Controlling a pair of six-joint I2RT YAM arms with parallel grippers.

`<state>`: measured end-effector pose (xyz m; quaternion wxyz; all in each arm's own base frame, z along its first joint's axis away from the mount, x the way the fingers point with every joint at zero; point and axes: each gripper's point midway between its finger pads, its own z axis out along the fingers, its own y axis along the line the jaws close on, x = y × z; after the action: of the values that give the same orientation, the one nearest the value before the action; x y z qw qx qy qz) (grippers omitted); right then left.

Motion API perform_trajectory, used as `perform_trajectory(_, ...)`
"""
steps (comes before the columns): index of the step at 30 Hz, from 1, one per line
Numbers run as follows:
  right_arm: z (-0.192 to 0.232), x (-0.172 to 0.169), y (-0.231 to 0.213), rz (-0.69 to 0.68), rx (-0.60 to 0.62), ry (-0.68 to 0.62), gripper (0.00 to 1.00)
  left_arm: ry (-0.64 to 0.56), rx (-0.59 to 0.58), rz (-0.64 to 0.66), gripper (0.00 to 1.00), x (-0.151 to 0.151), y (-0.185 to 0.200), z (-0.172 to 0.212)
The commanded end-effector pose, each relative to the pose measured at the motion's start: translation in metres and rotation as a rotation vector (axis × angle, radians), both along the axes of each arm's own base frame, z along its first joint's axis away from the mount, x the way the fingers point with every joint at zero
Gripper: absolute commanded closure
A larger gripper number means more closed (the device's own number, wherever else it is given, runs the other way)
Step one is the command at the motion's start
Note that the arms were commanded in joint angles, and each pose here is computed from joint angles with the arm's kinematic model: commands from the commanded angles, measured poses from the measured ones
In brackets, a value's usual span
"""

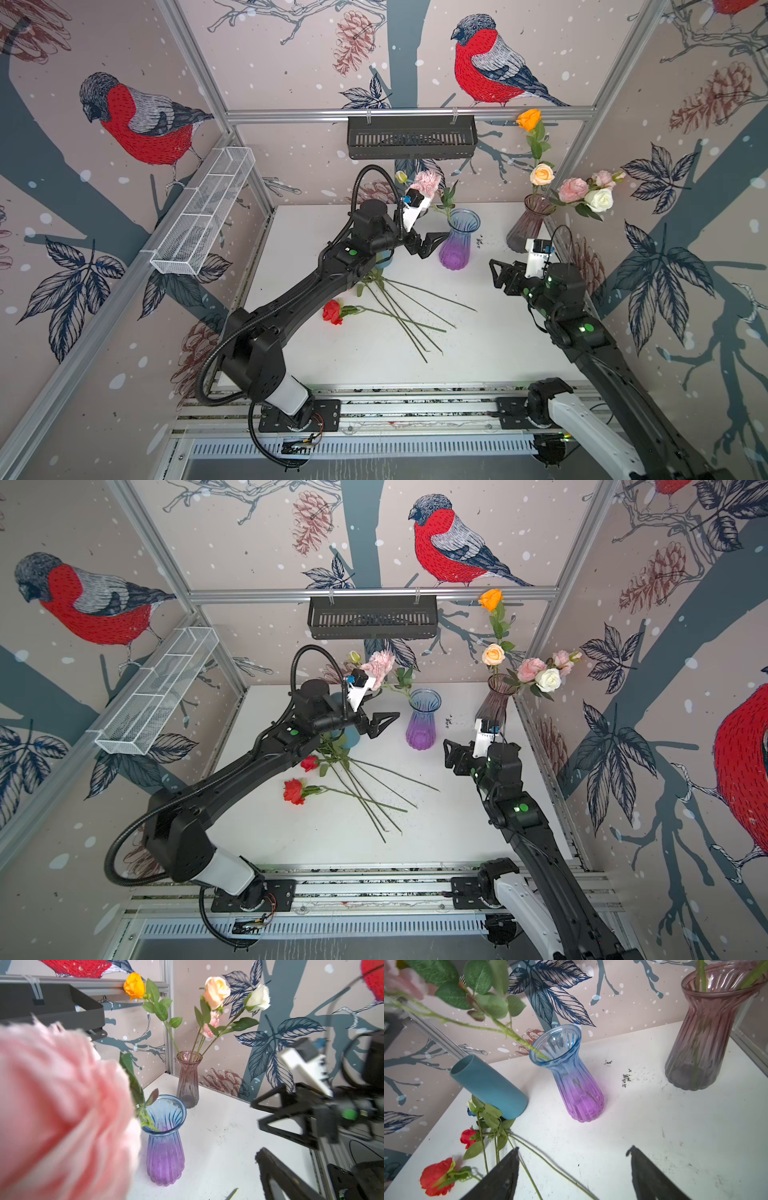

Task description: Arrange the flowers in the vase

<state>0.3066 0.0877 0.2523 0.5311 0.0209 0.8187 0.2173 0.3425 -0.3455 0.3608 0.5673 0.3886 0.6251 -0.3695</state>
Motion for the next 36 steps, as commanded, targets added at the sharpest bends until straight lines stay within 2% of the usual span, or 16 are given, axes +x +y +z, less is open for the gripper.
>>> perform_trajectory(1,0.019,0.02,0.014,0.085,0.209,0.04,0.2,-0.103,0.004,0.012,0.03,-0.016,0.014,0.011)
perform_trajectory(5,0.015,0.059,0.015,0.074,0.319,0.152,0.23,-0.178,0.054,0.092,0.03,-0.026,0.038,-0.001)
perform_trajectory(7,0.012,0.077,0.017,0.064,0.346,0.188,0.26,-0.205,0.044,0.127,0.03,-0.029,0.046,0.0)
perform_trajectory(8,0.013,0.085,0.017,0.041,0.338,0.195,0.27,-0.206,0.027,0.135,0.03,-0.03,0.048,0.005)
perform_trajectory(12,-0.006,0.119,0.009,-0.195,0.235,0.308,0.29,-0.213,-0.016,0.106,0.03,-0.04,0.049,0.02)
perform_trajectory(17,-0.018,0.142,0.017,-0.26,0.182,0.394,0.34,-0.238,-0.028,0.125,0.03,-0.044,0.056,0.03)
perform_trajectory(21,-0.028,0.153,0.011,-0.317,0.159,0.42,0.42,-0.257,-0.041,0.132,0.03,-0.048,0.06,0.038)
perform_trajectory(24,-0.032,0.16,0.019,-0.29,0.147,0.428,0.47,-0.26,-0.046,0.129,0.03,-0.049,0.062,0.04)
perform_trajectory(26,-0.034,0.162,0.024,-0.277,0.143,0.437,0.56,-0.259,-0.048,0.131,0.04,-0.048,0.063,0.041)
perform_trajectory(30,-0.035,0.161,0.03,-0.269,0.15,0.444,0.61,-0.26,-0.051,0.134,0.04,-0.048,0.064,0.042)
perform_trajectory(34,-0.031,0.157,0.032,-0.265,0.16,0.442,0.69,-0.261,-0.05,0.137,0.04,-0.048,0.065,0.042)
perform_trajectory(36,-0.029,0.152,0.034,-0.261,0.17,0.445,0.76,-0.259,-0.05,0.137,0.04,-0.047,0.065,0.041)
